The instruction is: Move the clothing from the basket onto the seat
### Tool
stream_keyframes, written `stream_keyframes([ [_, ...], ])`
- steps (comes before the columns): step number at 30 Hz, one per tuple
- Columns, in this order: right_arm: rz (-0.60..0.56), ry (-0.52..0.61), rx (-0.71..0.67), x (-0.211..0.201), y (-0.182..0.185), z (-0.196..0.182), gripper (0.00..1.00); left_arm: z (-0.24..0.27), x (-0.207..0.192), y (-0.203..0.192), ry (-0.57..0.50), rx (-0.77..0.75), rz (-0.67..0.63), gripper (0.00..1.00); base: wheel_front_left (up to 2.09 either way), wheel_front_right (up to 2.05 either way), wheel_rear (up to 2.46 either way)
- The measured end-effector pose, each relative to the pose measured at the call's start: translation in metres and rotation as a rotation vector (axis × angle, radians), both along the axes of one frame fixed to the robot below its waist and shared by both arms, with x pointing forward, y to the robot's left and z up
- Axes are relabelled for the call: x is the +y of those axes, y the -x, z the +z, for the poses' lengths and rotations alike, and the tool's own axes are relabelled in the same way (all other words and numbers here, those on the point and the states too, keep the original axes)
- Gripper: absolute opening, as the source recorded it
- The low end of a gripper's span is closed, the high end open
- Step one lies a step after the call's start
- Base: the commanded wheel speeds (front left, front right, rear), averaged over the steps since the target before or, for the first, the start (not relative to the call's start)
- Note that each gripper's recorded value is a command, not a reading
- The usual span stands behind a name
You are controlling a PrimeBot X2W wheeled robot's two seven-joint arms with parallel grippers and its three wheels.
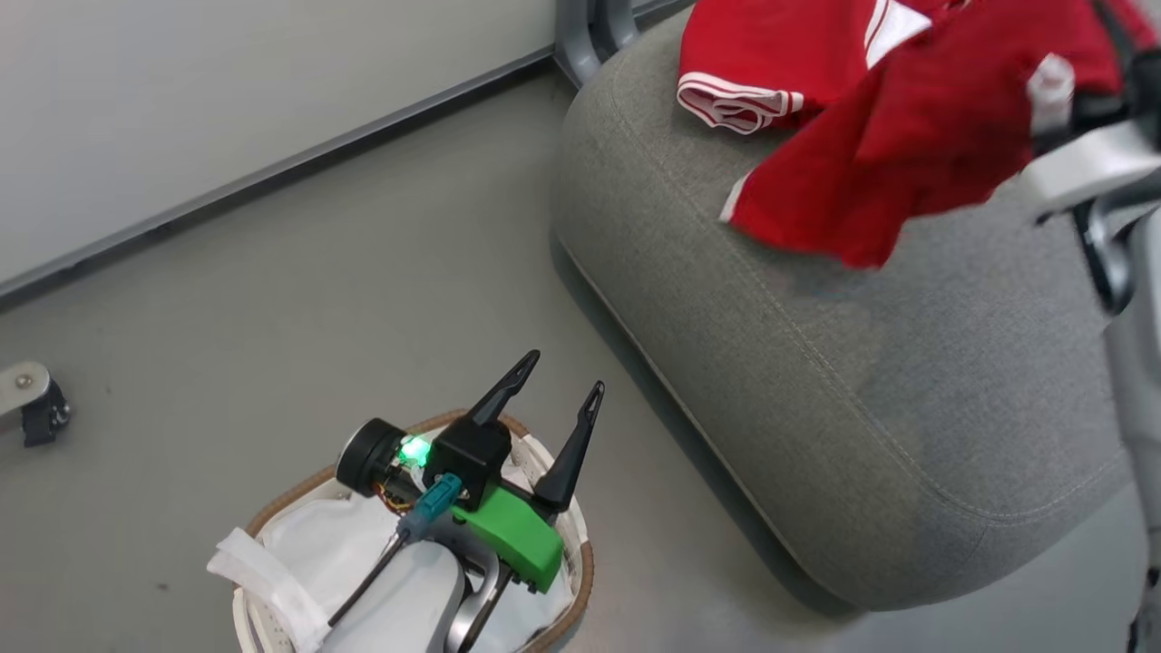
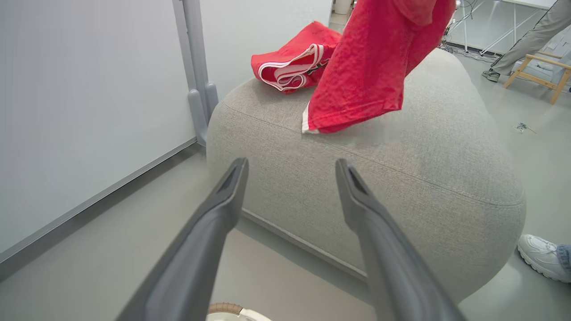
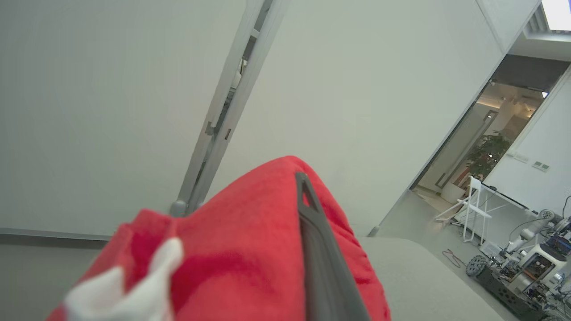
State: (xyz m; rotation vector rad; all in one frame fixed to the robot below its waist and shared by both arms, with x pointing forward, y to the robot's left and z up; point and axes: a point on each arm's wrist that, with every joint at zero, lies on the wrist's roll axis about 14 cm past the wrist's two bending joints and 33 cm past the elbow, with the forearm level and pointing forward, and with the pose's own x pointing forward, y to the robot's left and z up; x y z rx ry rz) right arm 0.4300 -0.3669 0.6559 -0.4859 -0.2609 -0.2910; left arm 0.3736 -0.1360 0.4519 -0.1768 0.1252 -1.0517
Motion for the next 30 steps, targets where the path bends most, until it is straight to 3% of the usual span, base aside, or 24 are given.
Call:
stream_keyframes([
  [7,-0.077,0.189,-0.091,-0.037,-0.041,0.086,0.00,-0.017,0.010,-0.026,-0.008,-0.001,0.020,1.00,0.00,0.00,0.00],
  [12,-0.129,0.204,-0.072,-0.055,-0.073,0.089,0.00,-0.028,0.020,-0.052,-0.009,-0.018,0.052,1.00,0.00,0.00,0.00],
  [14,-0.142,0.189,-0.022,-0.061,-0.088,0.067,0.00,-0.033,0.021,-0.059,-0.005,-0.019,0.058,1.00,0.00,0.00,0.00],
  [20,-0.174,0.115,0.211,-0.076,-0.125,-0.048,0.00,-0.063,0.033,-0.081,-0.039,-0.015,0.086,1.00,0.00,0.00,0.00],
  [26,-0.204,-0.007,0.429,-0.075,-0.126,-0.169,0.00,-0.100,0.047,-0.090,-0.068,0.045,0.124,1.00,0.00,0.00,0.00],
  [30,-0.205,-0.050,0.495,-0.065,-0.120,-0.213,0.02,-0.122,0.051,-0.085,-0.088,0.096,0.121,1.00,0.00,0.00,0.00],
])
